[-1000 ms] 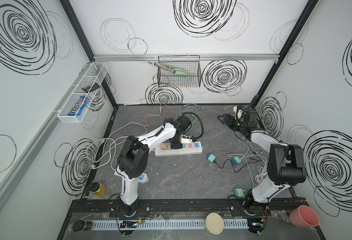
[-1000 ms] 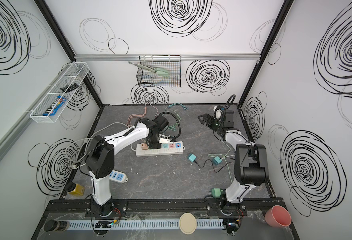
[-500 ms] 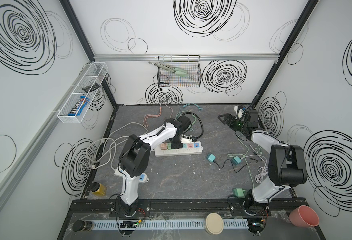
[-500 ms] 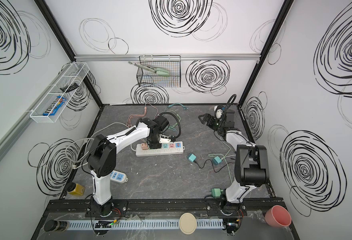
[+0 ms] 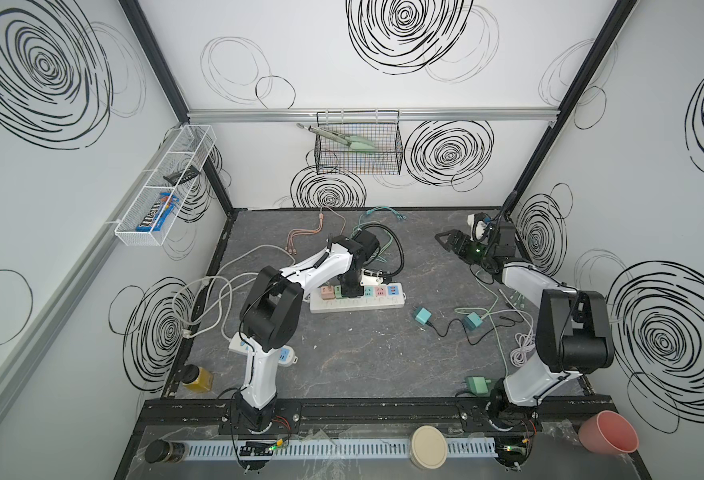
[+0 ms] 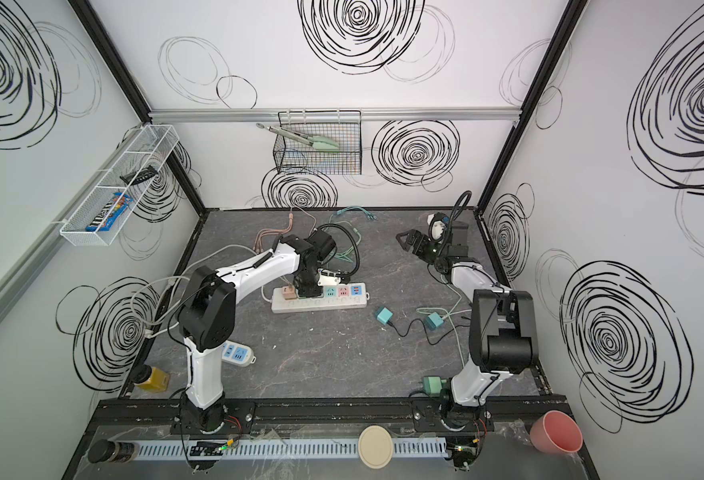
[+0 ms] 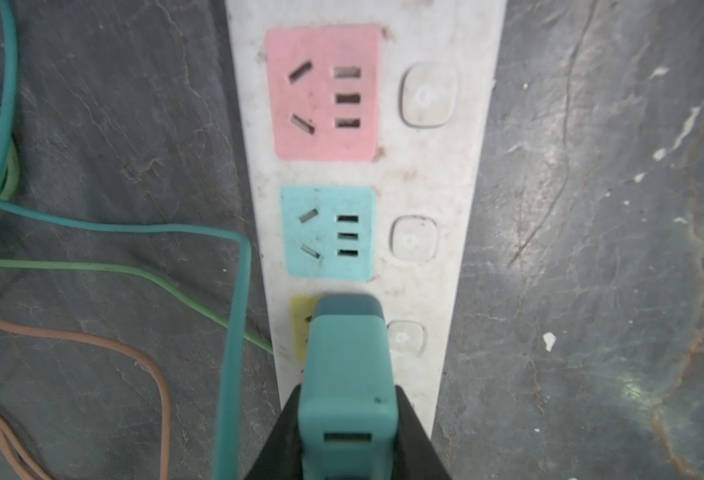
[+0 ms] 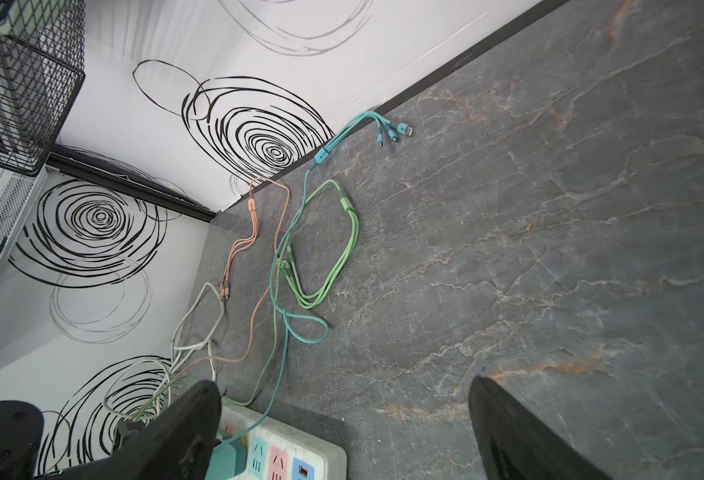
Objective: Insert the plug
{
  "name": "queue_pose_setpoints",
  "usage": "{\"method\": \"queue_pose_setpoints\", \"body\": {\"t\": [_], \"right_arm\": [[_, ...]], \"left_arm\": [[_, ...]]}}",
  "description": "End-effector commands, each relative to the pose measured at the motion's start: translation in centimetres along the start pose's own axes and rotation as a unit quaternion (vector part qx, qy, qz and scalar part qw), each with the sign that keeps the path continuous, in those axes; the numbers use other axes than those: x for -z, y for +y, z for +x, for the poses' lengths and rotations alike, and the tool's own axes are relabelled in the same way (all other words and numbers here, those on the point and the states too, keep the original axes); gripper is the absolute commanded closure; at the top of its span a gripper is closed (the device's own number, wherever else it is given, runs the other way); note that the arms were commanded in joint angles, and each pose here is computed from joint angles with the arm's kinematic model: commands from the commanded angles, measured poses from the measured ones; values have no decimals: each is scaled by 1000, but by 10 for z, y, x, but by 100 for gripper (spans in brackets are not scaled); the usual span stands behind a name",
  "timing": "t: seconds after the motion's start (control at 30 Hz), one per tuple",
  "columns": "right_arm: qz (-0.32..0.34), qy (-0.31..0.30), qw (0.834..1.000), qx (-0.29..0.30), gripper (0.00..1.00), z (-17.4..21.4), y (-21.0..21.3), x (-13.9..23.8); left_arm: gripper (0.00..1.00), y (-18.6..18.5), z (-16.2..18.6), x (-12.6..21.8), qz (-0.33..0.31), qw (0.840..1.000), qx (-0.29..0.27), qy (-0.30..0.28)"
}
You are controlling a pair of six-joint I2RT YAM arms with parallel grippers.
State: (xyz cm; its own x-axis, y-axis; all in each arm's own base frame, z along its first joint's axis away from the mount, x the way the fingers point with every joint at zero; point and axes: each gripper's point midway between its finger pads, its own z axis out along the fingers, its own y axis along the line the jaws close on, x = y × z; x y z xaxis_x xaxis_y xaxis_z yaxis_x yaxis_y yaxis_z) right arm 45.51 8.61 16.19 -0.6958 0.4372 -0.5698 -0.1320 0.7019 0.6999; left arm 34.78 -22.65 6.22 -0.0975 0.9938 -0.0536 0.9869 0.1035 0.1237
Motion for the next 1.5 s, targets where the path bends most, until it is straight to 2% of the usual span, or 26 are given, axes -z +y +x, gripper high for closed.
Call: {"method": "queue_pose_setpoints", "body": {"t": [0.0, 0.03, 0.07, 0.3, 0.57, 0.73, 0.83, 0.93, 1.13, 1.23, 1.33, 1.4, 1.47], "right_arm": [[-8, -3, 1000, 14, 3, 0, 11, 12], [-8, -4, 1000, 15, 3, 0, 11, 13], [-6, -4, 1000, 17, 3, 1, 11, 15], [10, -4, 1000, 17, 3, 8, 3, 25], [23, -8, 1000, 11, 3, 14, -3, 38], [60, -19, 998, -5, 3, 17, -18, 48], [92, -36, 995, -13, 3, 16, -32, 57], [90, -63, 994, -20, 3, 14, -38, 70], [106, -110, 986, -73, 3, 16, -64, 102], [121, -117, 983, -79, 3, 22, -74, 114], [159, -127, 975, -90, 3, 31, -87, 128], [178, -131, 971, -90, 2, 37, -93, 137], [197, -131, 968, -88, 0, 45, -97, 144]], "left_arm": [[69, -3, 13, -36, 12, 999, -8, 40], [58, 0, 10, -29, 2, 999, -8, 35], [4, 3, 7, -20, -8, 1000, -10, 28], [4, 6, -1, 24, -43, 999, -15, -13], [4, 5, 2, 53, -70, 997, -3, -39], [4, 18, 3, 79, -110, 992, 18, -64], [4, 24, -3, 100, -134, 985, 29, -110], [4, 34, -12, 127, -178, 968, 36, -176], [4, 45, -22, 179, -271, 913, 59, -300], [4, 58, -23, 210, -320, 869, 119, -359], [4, 78, -17, 245, -361, 801, 219, -424], [4, 89, -9, 263, -364, 746, 303, -467], [4, 91, -7, 273, -342, 714, 353, -499]]}}
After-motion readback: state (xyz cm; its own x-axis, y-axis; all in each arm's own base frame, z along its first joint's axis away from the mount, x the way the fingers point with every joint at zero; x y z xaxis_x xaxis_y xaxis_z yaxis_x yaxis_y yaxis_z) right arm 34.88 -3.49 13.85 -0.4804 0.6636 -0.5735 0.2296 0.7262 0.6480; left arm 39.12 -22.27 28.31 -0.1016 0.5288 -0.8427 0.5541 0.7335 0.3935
